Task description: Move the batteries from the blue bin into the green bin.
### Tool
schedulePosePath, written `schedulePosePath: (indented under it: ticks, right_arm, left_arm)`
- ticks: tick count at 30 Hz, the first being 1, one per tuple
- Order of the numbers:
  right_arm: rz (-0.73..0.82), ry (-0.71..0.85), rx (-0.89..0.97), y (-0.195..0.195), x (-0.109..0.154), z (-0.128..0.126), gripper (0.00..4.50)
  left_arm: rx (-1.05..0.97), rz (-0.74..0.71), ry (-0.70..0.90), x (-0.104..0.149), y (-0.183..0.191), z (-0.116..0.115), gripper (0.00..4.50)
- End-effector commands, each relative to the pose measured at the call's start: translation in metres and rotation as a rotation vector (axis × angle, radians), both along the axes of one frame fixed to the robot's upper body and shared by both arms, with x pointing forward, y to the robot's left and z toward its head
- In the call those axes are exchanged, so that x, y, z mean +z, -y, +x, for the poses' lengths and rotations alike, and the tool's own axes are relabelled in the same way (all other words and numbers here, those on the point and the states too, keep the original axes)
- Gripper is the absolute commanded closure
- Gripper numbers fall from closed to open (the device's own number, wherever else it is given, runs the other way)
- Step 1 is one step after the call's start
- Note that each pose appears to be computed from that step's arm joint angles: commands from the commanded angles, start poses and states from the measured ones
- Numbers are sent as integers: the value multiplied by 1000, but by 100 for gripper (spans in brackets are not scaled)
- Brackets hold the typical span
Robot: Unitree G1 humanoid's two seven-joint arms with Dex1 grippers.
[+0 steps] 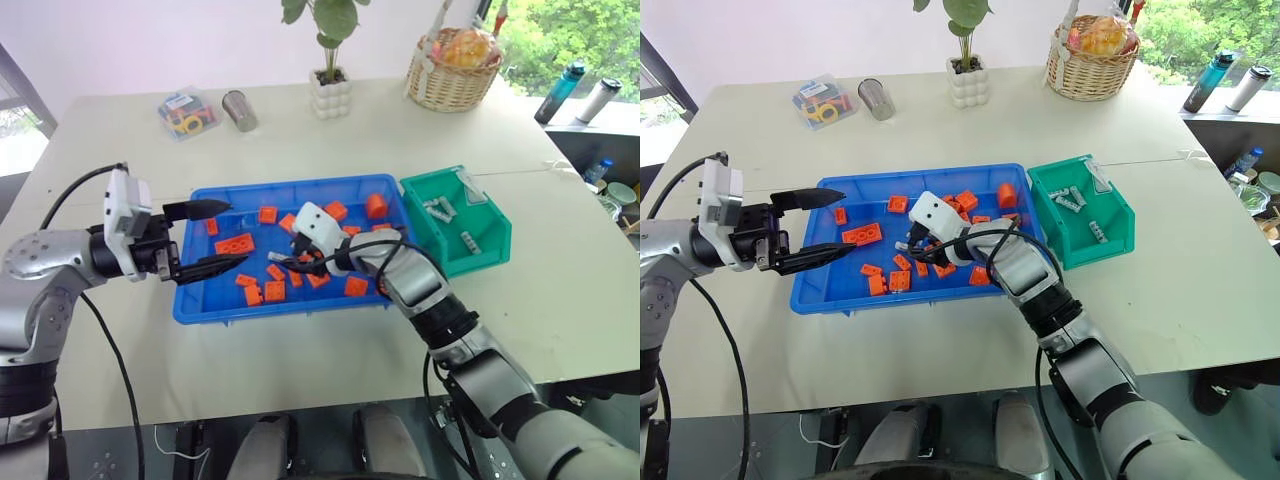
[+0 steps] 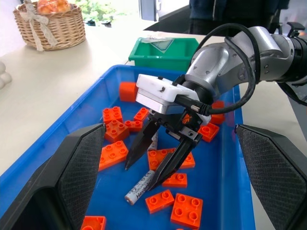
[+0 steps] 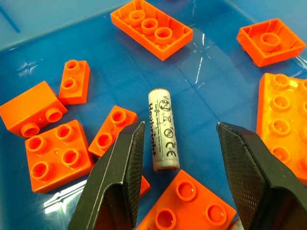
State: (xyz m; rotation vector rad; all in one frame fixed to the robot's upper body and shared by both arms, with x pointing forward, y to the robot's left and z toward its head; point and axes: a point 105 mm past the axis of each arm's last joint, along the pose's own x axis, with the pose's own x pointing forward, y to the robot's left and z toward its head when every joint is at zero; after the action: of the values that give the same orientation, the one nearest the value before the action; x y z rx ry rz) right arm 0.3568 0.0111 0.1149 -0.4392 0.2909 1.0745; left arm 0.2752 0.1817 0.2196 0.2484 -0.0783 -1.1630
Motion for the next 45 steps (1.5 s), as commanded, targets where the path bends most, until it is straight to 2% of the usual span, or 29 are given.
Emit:
schedulePosePath:
  ticks: [1,4,10,12,14,17,20,24,27,30,32,33,36,39,41,45]
  right_arm:
    - [-25,-16,10,-3,-9,-1,286]
    - [-21,-22,14,-4,-10,-1,439]
    - [13,-17,7,-4,1,-1,441]
    - [53,19,-17,0,20,3,441]
    - [131,51,-63,12,51,9,441]
    - [264,76,-200,54,100,18,441]
    - [310,93,-395,123,124,22,441]
    - [204,117,-624,208,119,10,441]
    - [157,88,-734,243,107,-3,441]
    - [121,44,-787,260,88,-14,441]
    - [98,45,-804,264,81,-16,334]
    - [77,63,-817,267,81,-16,296]
    - [58,135,-823,270,93,-12,153]
    - [115,197,-738,254,119,-8,153]
    - [151,221,-575,217,132,-5,153]
    - [90,203,-235,152,123,-7,153]
  left_arm:
    - [4,10,57,9,-2,-4,0]
    - [4,10,57,9,-1,-4,0]
    - [5,11,59,9,-2,-3,0]
    - [4,9,59,9,-2,-2,0]
    - [2,6,54,8,-1,-3,0]
    - [-10,-7,34,4,2,-7,0]
    - [-26,-14,17,-3,7,-11,0]
    - [-43,-12,13,-8,12,-11,0]
    - [-50,-14,14,-8,12,-6,0]
    - [-66,-12,18,-6,14,-1,0]
    - [-71,-12,21,-5,15,2,0]
    - [-73,-13,22,-5,15,4,0]
    - [-88,-11,19,-7,17,5,0]
    - [-106,-1,18,-8,19,4,0]
    - [-105,-2,21,-7,20,5,0]
    - [-108,3,21,-7,20,4,0]
